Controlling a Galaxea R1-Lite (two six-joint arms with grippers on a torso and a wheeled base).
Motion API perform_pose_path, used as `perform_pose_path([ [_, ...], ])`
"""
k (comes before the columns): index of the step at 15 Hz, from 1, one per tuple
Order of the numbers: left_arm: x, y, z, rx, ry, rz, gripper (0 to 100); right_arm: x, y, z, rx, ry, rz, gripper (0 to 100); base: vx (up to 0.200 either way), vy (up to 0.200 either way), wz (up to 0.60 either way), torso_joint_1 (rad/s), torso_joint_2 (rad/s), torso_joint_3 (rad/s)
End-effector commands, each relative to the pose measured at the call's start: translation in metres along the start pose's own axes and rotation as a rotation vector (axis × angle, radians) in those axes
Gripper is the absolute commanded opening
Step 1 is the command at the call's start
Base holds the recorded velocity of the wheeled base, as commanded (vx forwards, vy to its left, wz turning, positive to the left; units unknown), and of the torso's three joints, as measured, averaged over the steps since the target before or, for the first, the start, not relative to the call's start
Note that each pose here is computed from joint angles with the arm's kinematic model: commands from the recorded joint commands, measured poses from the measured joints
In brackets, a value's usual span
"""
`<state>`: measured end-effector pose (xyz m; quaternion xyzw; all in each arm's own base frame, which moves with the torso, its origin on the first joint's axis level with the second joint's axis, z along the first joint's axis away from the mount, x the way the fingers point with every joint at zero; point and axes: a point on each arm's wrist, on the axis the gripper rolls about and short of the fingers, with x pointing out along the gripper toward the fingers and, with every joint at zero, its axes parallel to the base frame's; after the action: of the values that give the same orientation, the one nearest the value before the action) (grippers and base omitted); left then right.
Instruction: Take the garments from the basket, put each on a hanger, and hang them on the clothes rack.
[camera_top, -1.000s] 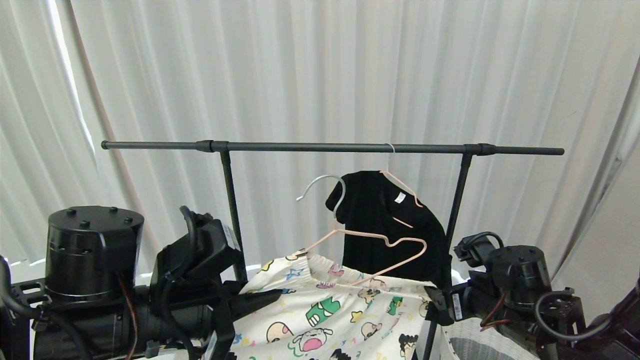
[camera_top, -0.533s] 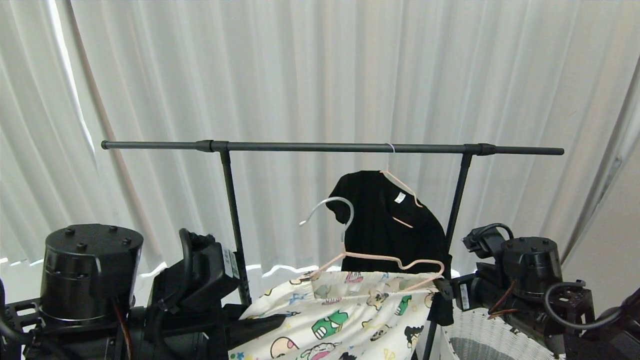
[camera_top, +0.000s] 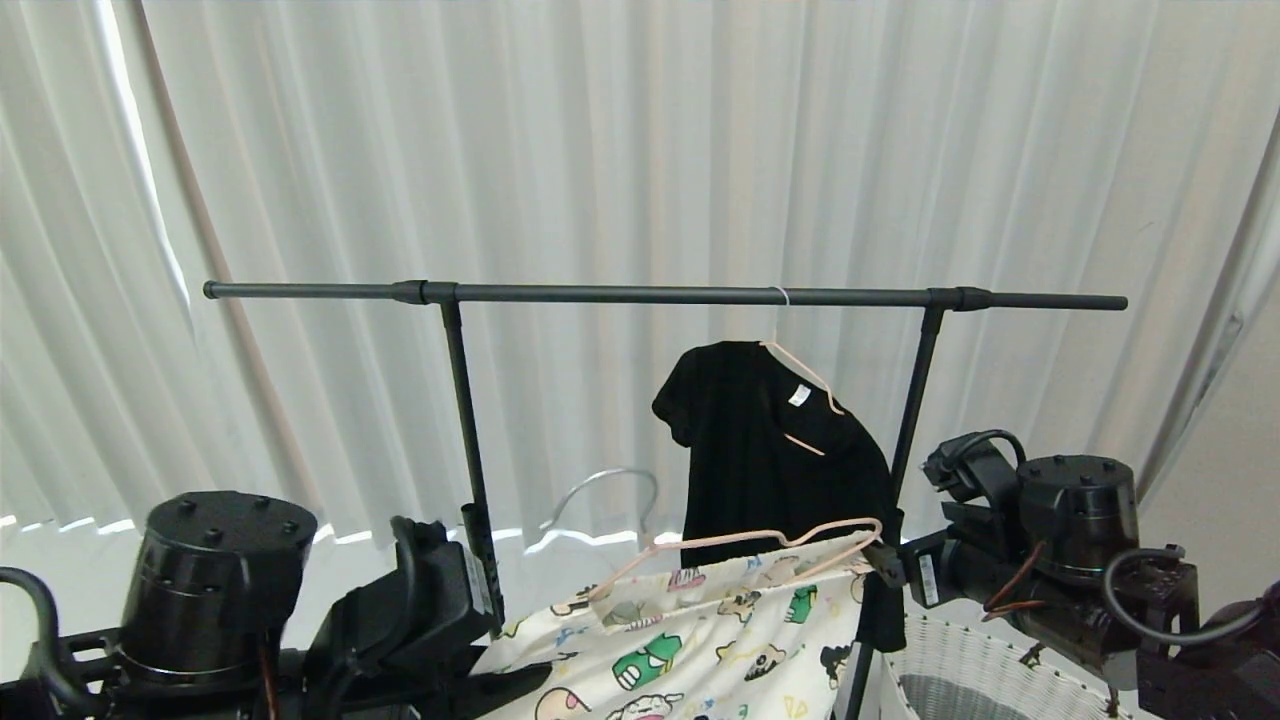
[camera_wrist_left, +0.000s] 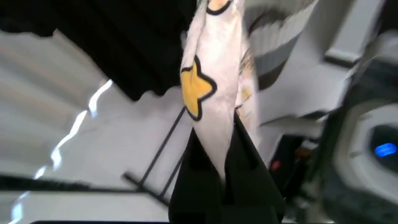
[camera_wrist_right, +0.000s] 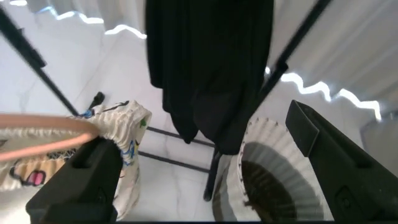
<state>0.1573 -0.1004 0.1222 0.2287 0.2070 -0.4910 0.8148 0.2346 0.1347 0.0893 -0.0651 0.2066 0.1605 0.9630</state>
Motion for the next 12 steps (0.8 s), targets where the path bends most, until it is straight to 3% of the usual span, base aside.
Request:
perform_pose_path([
  [1,0.017,0.005,-0.017,-0.005,0.111,-0.003,0,-0.007,-0.002,0.007,0.000,-0.034,0.006,100,0.000,0.000,0.00,0.000,0.00,0.000],
  [2,0.021,0.008,-0.015,-0.008,0.112,-0.010,0,-0.007,-0.002,0.008,0.001,-0.036,0.008,100,0.000,0.000,0.00,0.000,0.00,0.000],
  [4,0.018,0.009,-0.008,0.001,0.038,-0.067,0,-0.006,-0.005,0.007,0.001,-0.030,-0.002,100,0.000,0.000,0.00,0.000,0.00,0.000],
  [6,0.009,0.010,-0.006,0.002,0.004,-0.056,0,-0.003,-0.012,0.004,0.001,-0.016,-0.019,100,0.000,0.000,0.00,0.000,0.00,0.000],
  [9,0.005,0.011,-0.005,0.003,-0.020,-0.060,0,0.000,-0.023,0.003,-0.014,-0.009,-0.014,100,0.000,0.000,0.00,0.000,0.00,0.000],
  [12,0.006,0.011,-0.009,-0.007,-0.004,-0.060,0,0.000,-0.024,0.004,-0.015,-0.010,-0.015,100,0.000,0.000,0.00,0.000,0.00,0.000],
])
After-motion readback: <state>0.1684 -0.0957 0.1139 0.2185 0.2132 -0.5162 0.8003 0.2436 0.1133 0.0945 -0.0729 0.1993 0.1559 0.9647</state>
